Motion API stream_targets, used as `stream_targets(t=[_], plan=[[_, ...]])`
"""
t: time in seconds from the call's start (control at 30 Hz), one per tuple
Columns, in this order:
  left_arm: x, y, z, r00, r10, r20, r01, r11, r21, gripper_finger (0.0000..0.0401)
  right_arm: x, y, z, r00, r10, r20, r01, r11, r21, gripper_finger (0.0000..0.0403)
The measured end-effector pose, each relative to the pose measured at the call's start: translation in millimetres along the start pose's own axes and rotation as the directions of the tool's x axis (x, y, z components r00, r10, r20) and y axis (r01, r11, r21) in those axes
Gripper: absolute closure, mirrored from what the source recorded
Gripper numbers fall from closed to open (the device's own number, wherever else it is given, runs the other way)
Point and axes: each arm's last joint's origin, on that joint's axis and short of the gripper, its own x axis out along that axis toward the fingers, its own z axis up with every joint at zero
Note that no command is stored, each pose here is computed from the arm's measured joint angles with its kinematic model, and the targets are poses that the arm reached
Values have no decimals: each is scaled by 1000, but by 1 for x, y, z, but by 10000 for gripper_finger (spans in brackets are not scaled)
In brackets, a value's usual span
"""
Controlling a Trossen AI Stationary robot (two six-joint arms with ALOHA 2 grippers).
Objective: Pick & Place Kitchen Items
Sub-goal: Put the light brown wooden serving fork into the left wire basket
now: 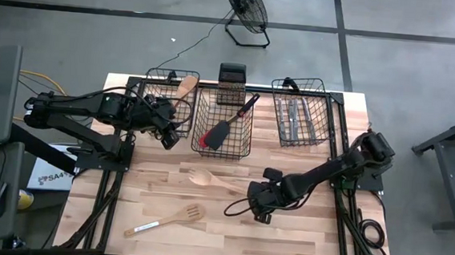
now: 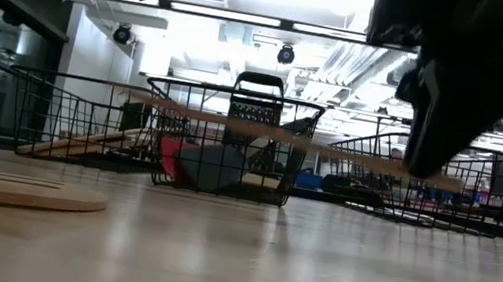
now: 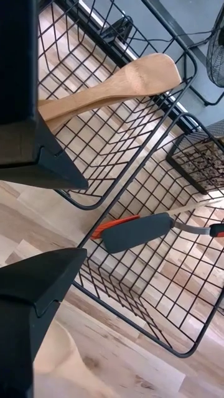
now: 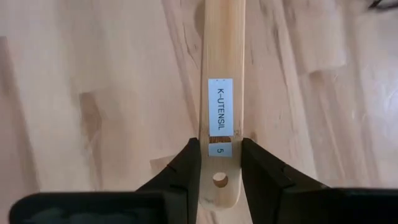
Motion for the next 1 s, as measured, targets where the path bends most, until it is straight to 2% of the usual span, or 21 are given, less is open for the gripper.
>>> stream_targets(t=[0.23,0.37,0.67,1.0], plan=[[0,0,0,1000,-3,-2,3,1000,0,242,-33,-6,3,996,36,84,-33,999,-29,319],[0,0,0,1000,-4,-2,4,1000,0,242,-51,-11,1,992,17,128,-12,999,-34,319],[0,0,0,1000,-4,-3,4,1000,1,242,-85,-37,-10,972,-152,181,149,988,31,321],[0,0,0,1000,-5,-1,5,1000,0,242,-133,-64,-19,895,-265,359,230,963,138,321]])
